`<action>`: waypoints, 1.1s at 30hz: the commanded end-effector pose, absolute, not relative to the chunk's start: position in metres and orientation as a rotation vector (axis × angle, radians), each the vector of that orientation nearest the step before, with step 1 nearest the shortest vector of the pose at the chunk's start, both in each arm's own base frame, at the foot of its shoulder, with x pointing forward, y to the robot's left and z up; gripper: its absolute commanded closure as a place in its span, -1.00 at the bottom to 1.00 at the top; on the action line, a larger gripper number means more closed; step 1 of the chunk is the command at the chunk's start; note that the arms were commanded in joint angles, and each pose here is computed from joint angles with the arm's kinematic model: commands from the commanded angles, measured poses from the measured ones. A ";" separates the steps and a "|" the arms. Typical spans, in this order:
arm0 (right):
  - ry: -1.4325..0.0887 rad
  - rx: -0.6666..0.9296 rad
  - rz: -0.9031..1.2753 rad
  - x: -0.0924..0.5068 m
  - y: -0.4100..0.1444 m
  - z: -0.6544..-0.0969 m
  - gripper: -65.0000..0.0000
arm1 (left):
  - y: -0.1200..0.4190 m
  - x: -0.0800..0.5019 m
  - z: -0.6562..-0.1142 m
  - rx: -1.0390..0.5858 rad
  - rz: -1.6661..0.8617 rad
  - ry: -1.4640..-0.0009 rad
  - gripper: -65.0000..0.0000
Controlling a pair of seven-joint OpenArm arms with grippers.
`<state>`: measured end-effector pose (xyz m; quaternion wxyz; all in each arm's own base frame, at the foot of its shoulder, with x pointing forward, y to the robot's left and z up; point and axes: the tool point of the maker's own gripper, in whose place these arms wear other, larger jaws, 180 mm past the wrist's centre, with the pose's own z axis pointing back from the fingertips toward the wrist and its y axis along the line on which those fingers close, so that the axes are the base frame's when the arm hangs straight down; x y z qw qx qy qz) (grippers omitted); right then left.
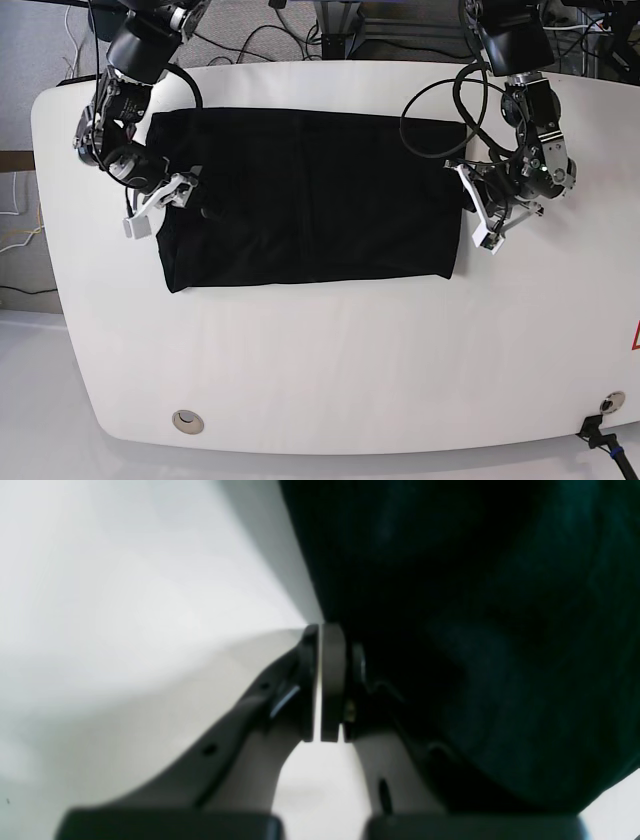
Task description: Fold the T-shirt properly
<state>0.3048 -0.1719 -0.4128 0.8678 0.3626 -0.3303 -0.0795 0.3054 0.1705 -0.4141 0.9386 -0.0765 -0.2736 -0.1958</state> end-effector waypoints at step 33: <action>-0.822 0.787 0.216 0.301 -0.049 -0.291 1.00 | 0.080 0.302 -0.414 -0.302 -0.520 -0.573 1.00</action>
